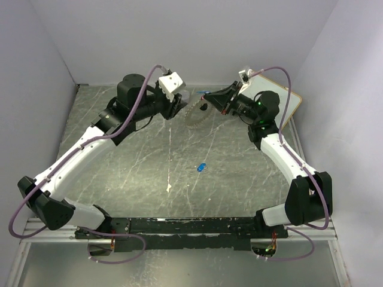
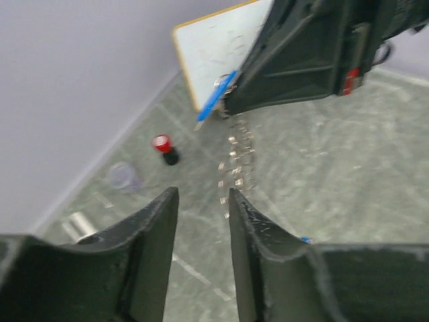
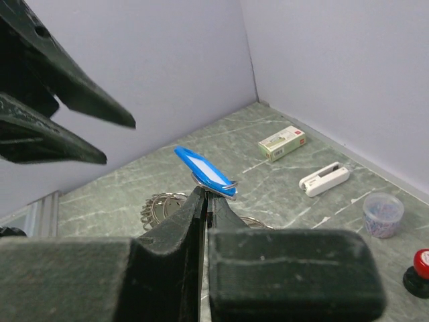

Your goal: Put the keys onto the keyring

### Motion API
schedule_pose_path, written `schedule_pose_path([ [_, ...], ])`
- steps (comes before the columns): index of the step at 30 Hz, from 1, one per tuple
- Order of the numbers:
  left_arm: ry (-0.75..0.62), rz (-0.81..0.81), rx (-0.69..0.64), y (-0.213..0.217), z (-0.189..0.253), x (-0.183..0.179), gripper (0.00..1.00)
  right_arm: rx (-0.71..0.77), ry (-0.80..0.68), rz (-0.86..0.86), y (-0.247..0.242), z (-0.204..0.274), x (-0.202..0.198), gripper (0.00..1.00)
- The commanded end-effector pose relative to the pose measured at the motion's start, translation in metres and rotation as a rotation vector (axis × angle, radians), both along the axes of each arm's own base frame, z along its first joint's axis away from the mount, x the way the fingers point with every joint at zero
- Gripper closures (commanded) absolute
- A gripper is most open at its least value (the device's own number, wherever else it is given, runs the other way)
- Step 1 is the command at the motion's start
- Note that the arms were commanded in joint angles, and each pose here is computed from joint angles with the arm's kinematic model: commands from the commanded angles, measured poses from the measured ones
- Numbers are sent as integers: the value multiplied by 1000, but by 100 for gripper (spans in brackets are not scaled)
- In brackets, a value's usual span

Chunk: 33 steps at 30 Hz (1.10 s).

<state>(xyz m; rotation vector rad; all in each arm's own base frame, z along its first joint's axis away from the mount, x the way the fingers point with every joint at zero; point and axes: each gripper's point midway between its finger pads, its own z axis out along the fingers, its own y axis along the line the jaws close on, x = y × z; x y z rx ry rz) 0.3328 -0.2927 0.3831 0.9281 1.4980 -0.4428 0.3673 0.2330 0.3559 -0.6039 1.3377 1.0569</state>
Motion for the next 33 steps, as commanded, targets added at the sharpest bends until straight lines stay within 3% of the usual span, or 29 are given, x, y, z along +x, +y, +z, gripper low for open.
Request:
schedule_pose_path([
  [1, 127, -183, -175, -30, 11, -21, 57, 70, -47, 30, -4, 31, -10, 100],
  [5, 187, -266, -221, -42, 13, -30, 40, 96, -8, 39, -4, 37, -8, 100],
  [13, 218, -302, -256, -49, 15, -31, 35, 108, -14, 32, -7, 43, -12, 100],
  [18, 289, -349, -279, -58, 11, -32, 38, 115, -19, 37, -6, 46, -14, 100],
  [26, 349, -335, -302, -68, 2, -20, 53, 122, -28, 49, -6, 51, -17, 100],
  [33, 382, -295, -316, -70, -3, -10, 53, 118, -35, 38, -8, 50, -19, 100],
])
